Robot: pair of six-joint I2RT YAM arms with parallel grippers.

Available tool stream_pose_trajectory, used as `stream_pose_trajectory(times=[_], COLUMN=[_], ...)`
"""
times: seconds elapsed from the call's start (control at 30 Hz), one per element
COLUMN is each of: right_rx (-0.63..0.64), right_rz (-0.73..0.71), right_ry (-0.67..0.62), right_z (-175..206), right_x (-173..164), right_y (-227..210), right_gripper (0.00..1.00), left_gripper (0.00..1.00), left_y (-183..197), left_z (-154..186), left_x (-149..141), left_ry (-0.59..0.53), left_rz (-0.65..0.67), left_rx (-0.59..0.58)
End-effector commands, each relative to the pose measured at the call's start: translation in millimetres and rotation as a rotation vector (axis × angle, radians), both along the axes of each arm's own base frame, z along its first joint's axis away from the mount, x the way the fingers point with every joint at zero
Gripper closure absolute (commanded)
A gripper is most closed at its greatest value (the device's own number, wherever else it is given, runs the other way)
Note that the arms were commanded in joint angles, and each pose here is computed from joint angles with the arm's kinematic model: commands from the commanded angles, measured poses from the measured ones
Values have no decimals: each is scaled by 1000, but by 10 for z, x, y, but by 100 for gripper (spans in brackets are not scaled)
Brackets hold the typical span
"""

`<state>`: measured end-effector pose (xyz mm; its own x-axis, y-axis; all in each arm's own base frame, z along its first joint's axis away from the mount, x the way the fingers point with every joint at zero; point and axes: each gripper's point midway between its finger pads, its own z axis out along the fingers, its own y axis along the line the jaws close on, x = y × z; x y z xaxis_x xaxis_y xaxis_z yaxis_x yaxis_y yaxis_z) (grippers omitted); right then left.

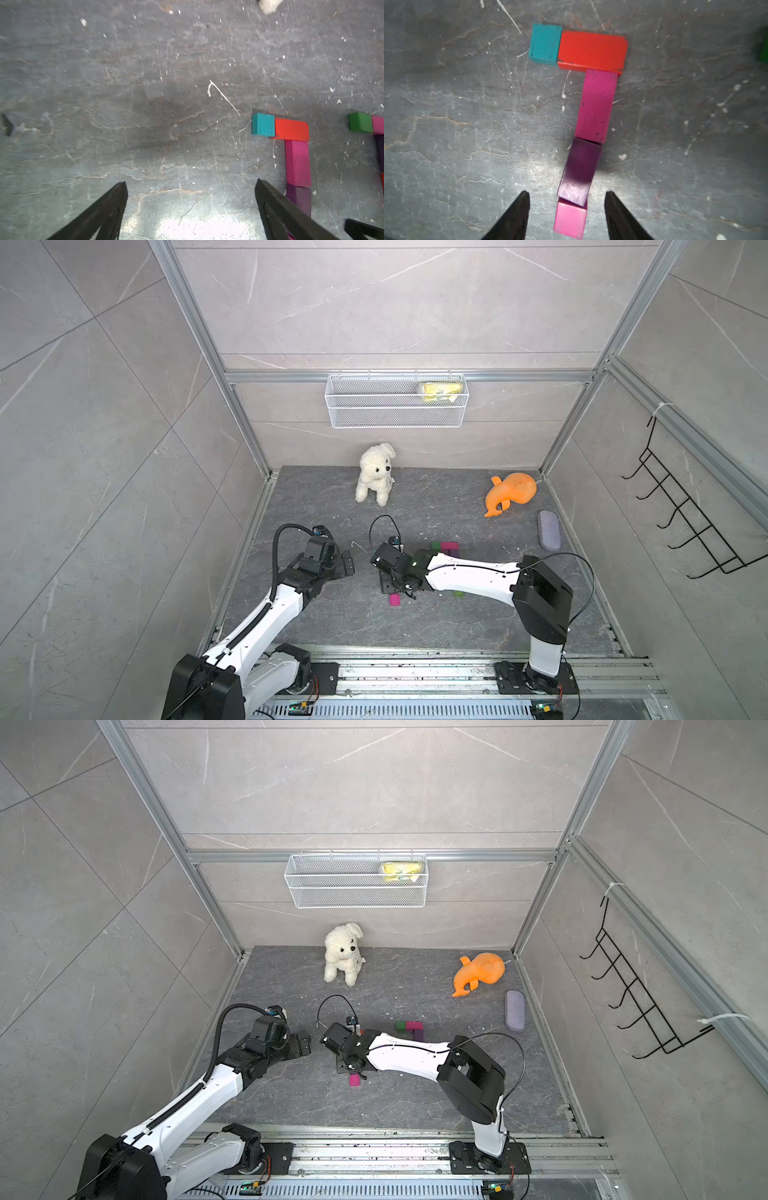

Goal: Assemble the number 7 with building blocks
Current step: Adjust the building block at the center of the board.

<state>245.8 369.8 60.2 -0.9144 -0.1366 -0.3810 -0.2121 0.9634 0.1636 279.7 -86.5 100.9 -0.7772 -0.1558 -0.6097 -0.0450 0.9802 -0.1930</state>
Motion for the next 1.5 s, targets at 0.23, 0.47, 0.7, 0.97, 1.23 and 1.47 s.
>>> stream_pose_trajectory(times=[0.23,0.47,0.7,0.97,1.23,1.47], right_rx=[-62,-99,-122,-126,-132,-143], right_rz=[-16,-21,-42,-48,-42,-38], right_ry=[65,70,63,77,83,88], right_z=[-186,-269,-269,-321,-353,-379], right_x=[-51,-16,7,63,107,114], right_y=[29,29,-54,-65,-72,-66], right_gripper=[41,42,43,44,48,48], left_gripper=[0,0,0,0,0,0], left_y=[-85,-88,-94,-89,-81,-83], left_z=[51,45,40,43,38,39], left_x=[18,9,6,8,7,11], left_ry=[-23,-22,-22,-24,-25,-23], left_rz=[-33,-35,-38,-38,-36,-35], left_rx=[-51,-55,-57,-57,-56,-55])
